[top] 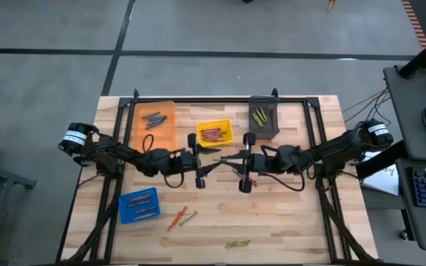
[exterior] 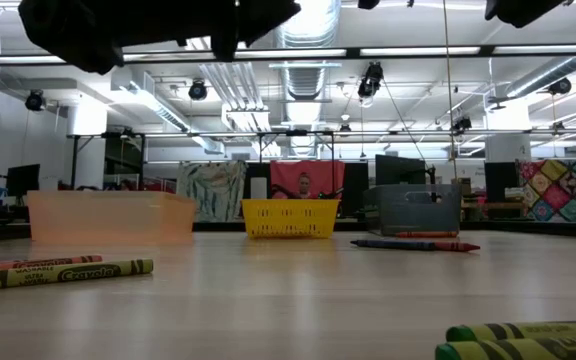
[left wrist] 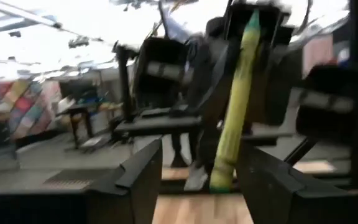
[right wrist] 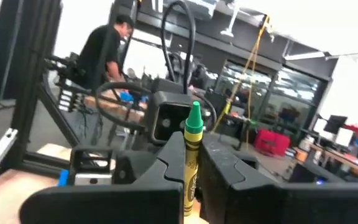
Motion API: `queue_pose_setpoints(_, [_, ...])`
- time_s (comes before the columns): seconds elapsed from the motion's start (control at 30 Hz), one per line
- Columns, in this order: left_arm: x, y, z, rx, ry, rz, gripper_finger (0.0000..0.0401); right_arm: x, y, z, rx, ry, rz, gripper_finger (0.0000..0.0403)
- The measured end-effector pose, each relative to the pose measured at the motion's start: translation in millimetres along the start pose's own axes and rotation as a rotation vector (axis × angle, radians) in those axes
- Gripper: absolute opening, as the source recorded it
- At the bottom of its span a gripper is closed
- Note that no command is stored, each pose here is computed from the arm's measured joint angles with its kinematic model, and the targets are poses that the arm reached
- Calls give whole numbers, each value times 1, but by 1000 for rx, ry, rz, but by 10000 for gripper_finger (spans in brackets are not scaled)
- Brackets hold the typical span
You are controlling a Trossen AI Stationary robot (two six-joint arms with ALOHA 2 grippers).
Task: Sort crayons
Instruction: Put the green crayon into the black bin
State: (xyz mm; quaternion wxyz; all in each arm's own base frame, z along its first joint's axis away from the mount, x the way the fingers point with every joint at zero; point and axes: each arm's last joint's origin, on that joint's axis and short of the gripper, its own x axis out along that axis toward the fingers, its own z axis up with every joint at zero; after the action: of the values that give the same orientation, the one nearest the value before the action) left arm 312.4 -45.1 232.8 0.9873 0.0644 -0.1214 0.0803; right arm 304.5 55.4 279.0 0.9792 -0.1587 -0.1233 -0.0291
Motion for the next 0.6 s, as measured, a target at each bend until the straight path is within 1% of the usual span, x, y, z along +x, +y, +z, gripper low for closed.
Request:
queue_pose_setpoints(0.07, [0,0,-2,11,22,10,189,-1,-3,1,-1,29,-24,13])
queue_pose_setpoints(0.13, [0,0,-3,15,33,27,193,-2,-9,4,-3,73,-74,13])
queue_pose_setpoints(0.23, [0,1,-5,23,59,63,196,-1,-20,9,-23,167,-125,13])
queue_pose_setpoints(0.3, [0,3,-6,27,75,105,196,2,-30,12,-21,237,-152,13])
queue_pose_setpoints(0.33, [-1,3,-7,30,86,132,197,4,-36,13,-20,276,-161,13])
queue_pose_setpoints(0.4, [-1,4,-8,30,104,160,197,9,-51,15,-36,384,-220,13])
queue_pose_setpoints(0.5, [-1,3,-10,18,123,177,197,14,-78,13,-34,540,-279,13])
queue_pose_setpoints(0.6, [-1,4,-11,9,130,183,197,16,-105,7,-43,658,-329,13])
